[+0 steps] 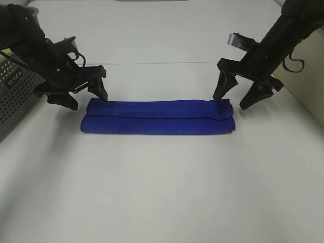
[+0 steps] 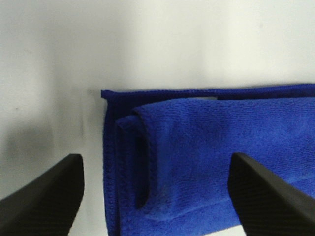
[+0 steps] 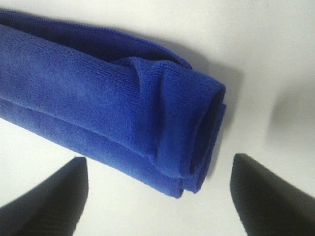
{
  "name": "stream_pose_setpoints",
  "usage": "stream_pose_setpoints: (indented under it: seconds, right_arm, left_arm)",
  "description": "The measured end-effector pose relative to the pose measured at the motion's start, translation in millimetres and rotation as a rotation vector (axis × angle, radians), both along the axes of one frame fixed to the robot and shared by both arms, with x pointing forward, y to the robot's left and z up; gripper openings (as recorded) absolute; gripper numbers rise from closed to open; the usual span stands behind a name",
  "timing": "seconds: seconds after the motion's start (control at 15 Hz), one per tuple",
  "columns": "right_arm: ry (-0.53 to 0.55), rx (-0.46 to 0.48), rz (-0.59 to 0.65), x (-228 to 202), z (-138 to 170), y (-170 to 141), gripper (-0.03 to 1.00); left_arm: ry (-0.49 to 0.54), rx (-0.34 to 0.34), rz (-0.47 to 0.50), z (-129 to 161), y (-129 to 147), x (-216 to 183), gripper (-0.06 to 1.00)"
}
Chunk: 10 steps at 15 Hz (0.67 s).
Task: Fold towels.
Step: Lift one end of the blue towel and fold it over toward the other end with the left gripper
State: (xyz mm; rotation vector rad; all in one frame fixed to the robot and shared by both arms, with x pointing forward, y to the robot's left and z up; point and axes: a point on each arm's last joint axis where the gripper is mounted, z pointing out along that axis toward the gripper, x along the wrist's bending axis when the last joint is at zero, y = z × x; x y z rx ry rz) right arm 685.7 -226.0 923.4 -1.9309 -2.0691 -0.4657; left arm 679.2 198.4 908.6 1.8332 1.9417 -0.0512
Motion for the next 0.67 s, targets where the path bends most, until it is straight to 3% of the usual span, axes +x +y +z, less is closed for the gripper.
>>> stream_pose_setpoints:
  seconds: [0.67]
  right_arm:
    - [0.01,-0.027,0.021,-2,1,-2,0.78]
  left_arm:
    - [0.06,-0.002,0.043,-30,-5,1,0.76]
